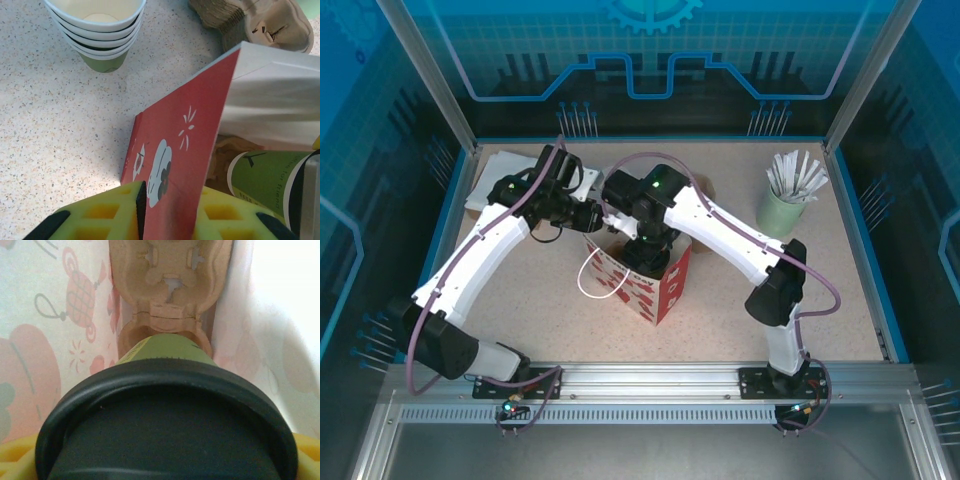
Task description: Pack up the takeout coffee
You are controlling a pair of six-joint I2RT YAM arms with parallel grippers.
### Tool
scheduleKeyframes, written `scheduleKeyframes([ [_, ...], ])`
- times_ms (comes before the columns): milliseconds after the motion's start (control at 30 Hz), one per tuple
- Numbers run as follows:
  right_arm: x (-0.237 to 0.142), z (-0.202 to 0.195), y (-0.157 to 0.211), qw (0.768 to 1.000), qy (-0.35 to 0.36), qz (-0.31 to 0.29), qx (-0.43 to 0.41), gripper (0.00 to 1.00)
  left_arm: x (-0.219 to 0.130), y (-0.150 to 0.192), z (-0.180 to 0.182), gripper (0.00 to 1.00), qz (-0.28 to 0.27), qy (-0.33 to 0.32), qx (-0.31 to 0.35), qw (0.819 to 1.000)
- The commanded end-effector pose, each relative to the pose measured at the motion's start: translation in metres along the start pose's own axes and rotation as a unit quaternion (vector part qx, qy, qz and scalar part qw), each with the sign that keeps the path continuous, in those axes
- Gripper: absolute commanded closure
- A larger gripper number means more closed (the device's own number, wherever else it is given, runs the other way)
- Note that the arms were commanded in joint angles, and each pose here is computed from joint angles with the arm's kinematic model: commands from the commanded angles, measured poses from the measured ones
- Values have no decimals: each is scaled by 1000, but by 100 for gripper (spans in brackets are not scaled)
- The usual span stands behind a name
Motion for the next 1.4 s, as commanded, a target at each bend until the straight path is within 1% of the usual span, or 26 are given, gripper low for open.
scheduleKeyframes([
  [0,-12,-5,4,1000,1,-30,-1,24,6,7,7,72,15,-23,0,1000],
  [167,-8,-9,9,999,6,-33,1,24,6,10,12,63,14,-35,-2,999],
  [233,-7,-10,10,999,6,-34,0,24,6,9,11,62,13,-35,-3,999],
  [400,-1,-9,14,1000,7,-24,-7,24,4,8,11,61,8,-35,-4,999],
  [667,9,-10,18,1000,11,-19,-10,24,-1,3,6,57,1,-24,-10,1000],
  [867,15,-11,18,1000,11,-18,-7,24,-2,2,6,55,-2,-28,-11,1000],
  [1367,33,-13,23,1000,3,-3,-5,24,-1,2,7,55,0,-28,-13,1000],
])
Point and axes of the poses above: each hand's point on the last joint's axis, 136 mm out from that joint toward the fingers, its own x axis out along the fingers, its own z axis along the line the jaws close on, y = z × x, the point moved 5 cm from there along -x, back along the fingers, and after that the axes turned 13 degrees about -x, right-handed, at the moved point
